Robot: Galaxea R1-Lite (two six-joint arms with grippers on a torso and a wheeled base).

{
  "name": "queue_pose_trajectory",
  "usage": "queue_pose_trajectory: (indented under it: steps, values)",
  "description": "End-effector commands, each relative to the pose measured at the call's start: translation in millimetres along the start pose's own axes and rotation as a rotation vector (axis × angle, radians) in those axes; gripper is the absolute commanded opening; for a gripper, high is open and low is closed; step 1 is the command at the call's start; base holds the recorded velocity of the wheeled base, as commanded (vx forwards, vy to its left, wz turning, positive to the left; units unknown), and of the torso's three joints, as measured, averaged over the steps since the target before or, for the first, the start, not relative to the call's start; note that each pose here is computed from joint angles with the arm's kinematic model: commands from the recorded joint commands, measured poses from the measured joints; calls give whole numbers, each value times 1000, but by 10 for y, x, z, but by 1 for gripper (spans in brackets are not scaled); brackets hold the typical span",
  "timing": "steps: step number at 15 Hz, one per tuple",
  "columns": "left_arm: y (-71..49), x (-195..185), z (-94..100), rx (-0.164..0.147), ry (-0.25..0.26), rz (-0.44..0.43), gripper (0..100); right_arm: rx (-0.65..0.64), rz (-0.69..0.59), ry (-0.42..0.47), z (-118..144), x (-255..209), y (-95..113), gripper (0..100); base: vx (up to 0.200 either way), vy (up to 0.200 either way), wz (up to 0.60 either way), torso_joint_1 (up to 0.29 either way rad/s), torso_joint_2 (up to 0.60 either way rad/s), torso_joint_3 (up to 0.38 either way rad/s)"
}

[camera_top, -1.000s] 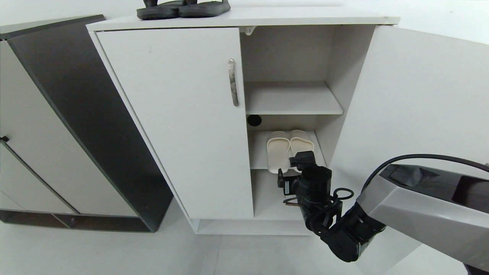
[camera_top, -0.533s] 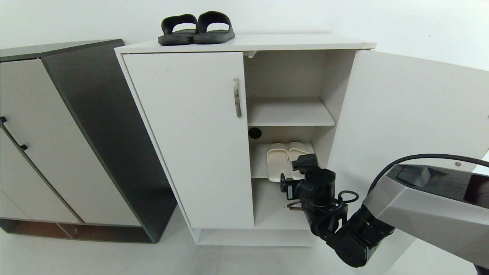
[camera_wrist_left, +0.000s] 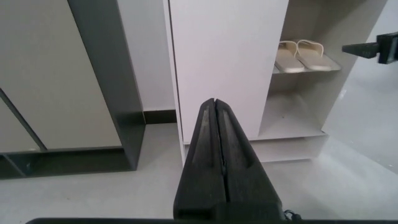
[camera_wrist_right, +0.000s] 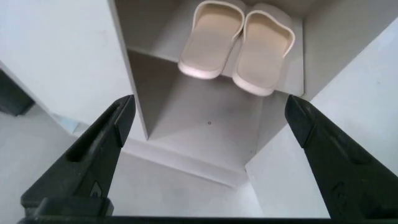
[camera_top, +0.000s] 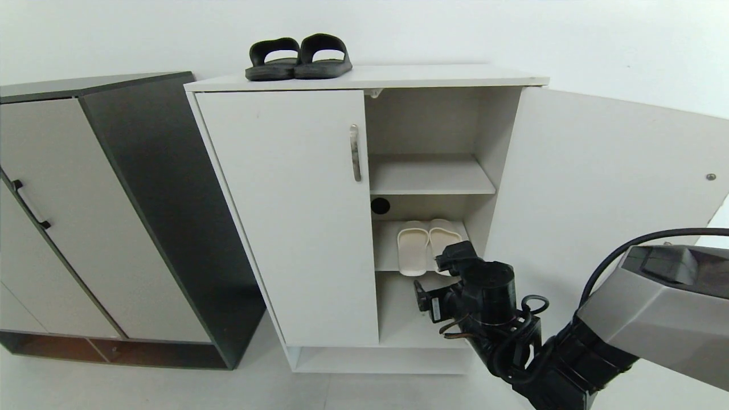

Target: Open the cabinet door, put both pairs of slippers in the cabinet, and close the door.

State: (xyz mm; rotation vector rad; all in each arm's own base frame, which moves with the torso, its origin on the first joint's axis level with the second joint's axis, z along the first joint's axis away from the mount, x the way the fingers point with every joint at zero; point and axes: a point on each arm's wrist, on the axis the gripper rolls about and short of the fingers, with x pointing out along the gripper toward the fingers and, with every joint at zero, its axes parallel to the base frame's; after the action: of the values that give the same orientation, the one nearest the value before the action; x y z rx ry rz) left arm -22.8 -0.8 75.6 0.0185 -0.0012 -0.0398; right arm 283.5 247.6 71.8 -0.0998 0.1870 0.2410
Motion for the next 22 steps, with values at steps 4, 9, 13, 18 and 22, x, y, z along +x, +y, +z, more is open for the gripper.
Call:
queue_pose_trajectory:
  steps: [4,9,13,18,22]
  values:
    - [0,1,1,0,1,0,0,-3,20,6,27,-55,-4,100,0,100,0,0,4,4]
    - [0,1,-1,0,2,0,0,-8,18,13,-13,-35,5,100,0,200,0,4,0,3]
    - [0,1,1,0,1,0,0,-7,20,15,-43,-18,8,100,0,200,0,5,6,6]
    - [0,1,1,0,1,0,0,4,53,-15,-68,-18,20,100,0,200,0,3,1,2]
    - [0,1,1,-2,1,0,0,6,59,-30,-63,-27,11,100,0,100,0,1,2,2]
